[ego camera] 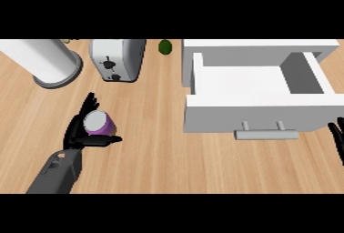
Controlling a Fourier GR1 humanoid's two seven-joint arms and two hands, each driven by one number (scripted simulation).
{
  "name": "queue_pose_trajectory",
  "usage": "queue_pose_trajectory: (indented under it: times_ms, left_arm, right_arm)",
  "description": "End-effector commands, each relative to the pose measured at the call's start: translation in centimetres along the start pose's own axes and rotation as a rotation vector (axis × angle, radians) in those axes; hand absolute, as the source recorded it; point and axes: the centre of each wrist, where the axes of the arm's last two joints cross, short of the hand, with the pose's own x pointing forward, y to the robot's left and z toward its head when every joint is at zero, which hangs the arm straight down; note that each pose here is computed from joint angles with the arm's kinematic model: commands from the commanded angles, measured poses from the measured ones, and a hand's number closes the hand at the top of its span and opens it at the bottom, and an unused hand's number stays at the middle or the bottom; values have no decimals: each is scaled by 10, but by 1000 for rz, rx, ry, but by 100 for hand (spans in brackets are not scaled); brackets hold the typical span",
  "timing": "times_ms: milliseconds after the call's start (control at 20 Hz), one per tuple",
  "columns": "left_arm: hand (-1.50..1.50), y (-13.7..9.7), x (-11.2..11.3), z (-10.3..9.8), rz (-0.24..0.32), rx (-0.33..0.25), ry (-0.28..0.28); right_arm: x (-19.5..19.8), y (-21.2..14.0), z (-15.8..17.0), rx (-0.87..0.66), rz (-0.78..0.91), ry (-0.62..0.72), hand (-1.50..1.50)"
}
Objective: Pick up the can, place it into the drawer and close the drawer
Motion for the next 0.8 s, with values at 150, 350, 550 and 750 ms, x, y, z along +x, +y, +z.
queue_pose_trajectory:
  times_ms: [150, 350, 550, 750]
  left_arm:
    - [150, -19, 2, -11, 14, -15, -19]
    - [150, -24, 6, -11, 58, -53, -41]
    - [150, -32, 6, -10, 123, -81, -34]
    - [150, -52, 22, -13, 125, -125, -86]
  right_arm:
    - [-3, -13, 5, 11, -7, -12, -150]
    - [5, 14, 7, -25, -32, -1, -150]
    - [0, 3, 12, -25, -4, -6, -150]
    - [21, 13, 17, -23, -7, -11, -150]
